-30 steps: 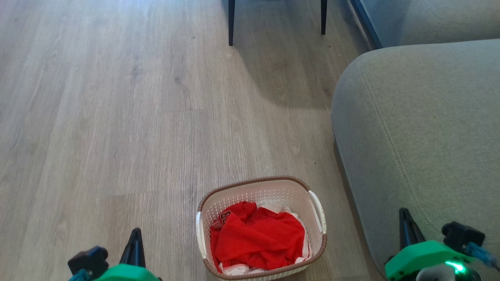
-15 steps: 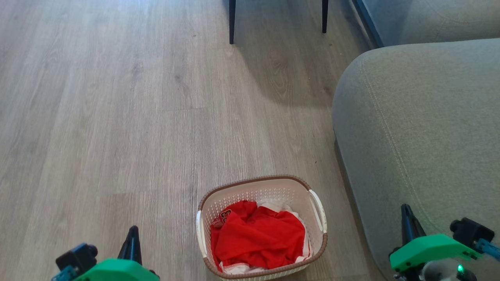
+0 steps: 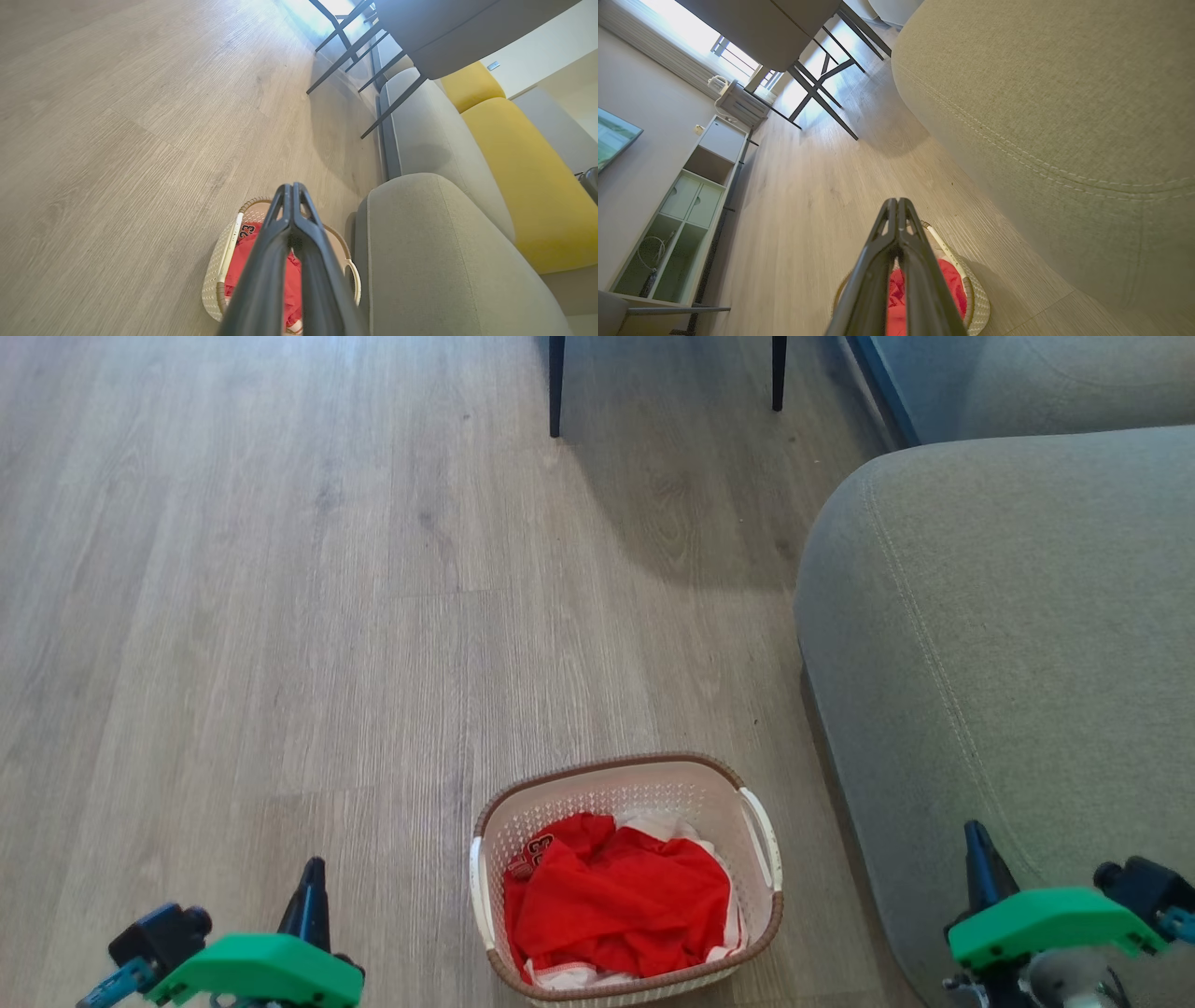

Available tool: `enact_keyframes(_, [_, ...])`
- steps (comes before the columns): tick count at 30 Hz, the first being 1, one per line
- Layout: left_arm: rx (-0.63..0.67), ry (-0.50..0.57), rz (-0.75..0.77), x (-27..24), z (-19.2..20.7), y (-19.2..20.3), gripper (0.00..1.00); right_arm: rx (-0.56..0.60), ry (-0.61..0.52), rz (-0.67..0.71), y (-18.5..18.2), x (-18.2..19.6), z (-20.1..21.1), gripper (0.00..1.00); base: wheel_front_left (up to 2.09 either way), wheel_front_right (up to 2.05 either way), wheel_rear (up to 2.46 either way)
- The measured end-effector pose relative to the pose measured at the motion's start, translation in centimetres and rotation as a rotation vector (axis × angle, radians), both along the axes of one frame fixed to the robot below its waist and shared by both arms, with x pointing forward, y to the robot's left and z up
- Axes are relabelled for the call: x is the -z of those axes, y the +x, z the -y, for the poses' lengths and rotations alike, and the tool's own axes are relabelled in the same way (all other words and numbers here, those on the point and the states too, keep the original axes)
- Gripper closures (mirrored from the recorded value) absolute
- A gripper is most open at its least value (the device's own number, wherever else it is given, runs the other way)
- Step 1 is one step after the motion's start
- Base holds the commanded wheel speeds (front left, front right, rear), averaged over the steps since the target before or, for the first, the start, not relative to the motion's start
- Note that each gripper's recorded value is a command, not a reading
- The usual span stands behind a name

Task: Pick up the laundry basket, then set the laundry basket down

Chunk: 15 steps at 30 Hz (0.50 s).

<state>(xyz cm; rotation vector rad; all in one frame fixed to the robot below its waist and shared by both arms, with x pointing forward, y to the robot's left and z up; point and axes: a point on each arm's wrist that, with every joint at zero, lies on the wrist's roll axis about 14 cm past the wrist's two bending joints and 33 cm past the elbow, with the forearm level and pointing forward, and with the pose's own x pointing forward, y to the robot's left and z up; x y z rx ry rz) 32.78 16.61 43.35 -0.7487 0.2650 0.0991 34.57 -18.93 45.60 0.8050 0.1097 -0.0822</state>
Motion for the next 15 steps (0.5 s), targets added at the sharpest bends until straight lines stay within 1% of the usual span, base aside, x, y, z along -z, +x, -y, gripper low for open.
enact_keyframes(15, [-0.037, -0.175, 0.0, -0.24, -0.29, 0.69, 1.0, 0.03, 0.166, -0.006, 0.39, -0.02, 0.34, 1.0, 0.0, 0.0, 0.0])
